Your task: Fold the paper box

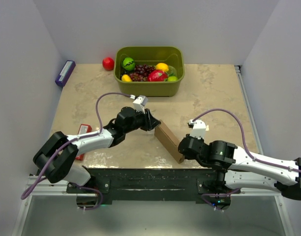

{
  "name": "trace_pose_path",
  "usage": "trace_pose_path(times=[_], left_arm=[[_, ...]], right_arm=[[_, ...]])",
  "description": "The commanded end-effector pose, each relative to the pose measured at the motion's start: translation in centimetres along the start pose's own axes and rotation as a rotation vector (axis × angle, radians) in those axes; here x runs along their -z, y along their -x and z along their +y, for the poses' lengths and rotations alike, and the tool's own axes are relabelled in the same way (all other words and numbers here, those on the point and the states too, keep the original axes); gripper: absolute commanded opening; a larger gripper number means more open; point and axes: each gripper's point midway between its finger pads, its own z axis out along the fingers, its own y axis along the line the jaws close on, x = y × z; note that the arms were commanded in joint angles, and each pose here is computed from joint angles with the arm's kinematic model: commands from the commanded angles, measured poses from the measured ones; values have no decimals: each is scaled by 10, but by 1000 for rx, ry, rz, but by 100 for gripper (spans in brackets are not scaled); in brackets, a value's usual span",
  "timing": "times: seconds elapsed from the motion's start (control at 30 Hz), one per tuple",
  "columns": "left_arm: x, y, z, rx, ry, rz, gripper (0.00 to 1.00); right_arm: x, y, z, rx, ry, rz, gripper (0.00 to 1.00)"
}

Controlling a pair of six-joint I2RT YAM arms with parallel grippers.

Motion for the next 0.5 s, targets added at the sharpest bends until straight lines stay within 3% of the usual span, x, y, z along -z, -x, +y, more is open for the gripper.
trace_pose_path(times=[0.0,0.47], left_arm=[[7,-57,35,-15,126,193,29],[6,-60,35,-47,125,201,27]], right_arm=[[-3,-28,-7,8,-22,98,6],[8,-13,-4,-10,-30,71,7]])
